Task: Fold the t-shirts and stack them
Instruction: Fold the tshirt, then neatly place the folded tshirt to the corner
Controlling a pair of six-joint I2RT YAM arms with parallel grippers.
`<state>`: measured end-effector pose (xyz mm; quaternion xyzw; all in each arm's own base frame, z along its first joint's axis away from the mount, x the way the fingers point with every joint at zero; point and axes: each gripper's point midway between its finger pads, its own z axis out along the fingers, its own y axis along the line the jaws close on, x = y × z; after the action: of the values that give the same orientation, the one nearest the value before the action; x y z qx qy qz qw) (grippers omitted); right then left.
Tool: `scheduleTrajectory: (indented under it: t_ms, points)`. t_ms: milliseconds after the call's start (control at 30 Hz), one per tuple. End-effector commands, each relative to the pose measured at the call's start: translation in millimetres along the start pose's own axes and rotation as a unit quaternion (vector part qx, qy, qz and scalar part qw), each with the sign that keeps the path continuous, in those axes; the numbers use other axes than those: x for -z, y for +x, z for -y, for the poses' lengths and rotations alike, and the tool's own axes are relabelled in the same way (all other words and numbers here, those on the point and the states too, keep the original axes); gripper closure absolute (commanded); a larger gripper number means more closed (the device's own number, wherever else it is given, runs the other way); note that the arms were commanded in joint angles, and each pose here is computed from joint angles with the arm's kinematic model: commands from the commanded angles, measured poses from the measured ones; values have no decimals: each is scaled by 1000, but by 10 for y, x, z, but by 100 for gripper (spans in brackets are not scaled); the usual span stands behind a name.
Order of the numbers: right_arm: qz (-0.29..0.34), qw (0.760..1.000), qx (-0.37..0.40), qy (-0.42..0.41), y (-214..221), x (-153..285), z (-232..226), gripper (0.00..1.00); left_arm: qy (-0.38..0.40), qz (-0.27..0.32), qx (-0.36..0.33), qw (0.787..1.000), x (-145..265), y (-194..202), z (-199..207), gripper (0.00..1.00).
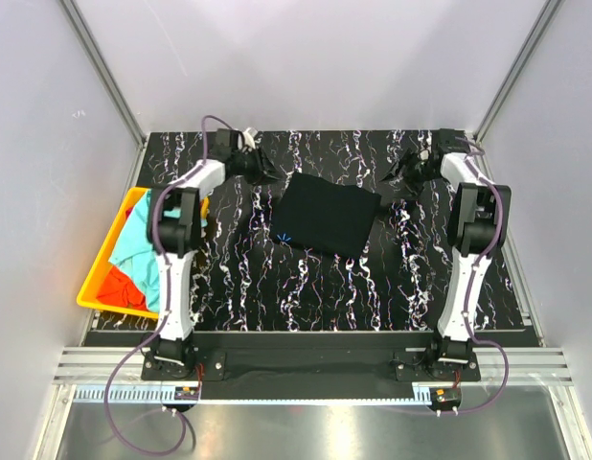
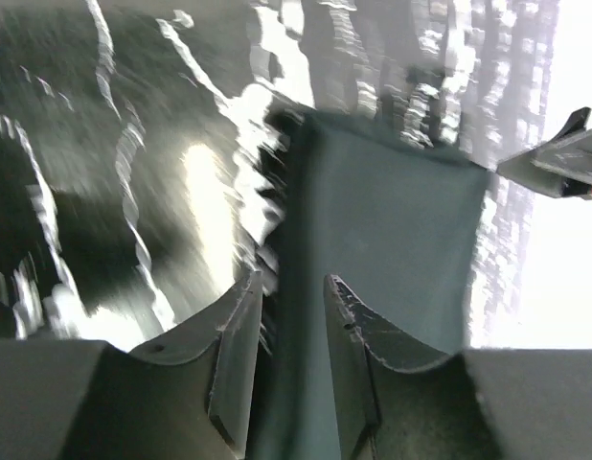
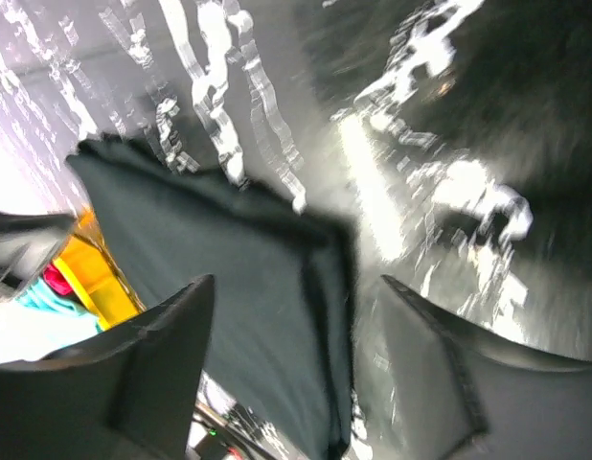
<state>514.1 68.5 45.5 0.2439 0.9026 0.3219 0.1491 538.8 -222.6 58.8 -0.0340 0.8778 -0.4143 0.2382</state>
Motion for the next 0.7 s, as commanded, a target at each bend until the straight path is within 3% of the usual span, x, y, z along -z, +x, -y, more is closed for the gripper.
scheduleTrajectory:
  t_ms: [0,100,267,433,667]
  points:
    - [19,998,63,16,72,360,-209,22,43,82,-94,991,880,-436,1063,63]
    - [2,997,78,4,123,285,-187,16,56,85,-113,988,1240,-217,1387,63]
    - [-16,995,93,5,135,65,-76,15,75,46,-128,988,1632,686,1693,63]
    - [-14,993,119,6,100,-30,-69,16,66,31,-121,990,1946,1494,1593,62]
    - [-43,993,110,-10,278,-220,0,25,44,78,-101,991,2407,1867,1497,63]
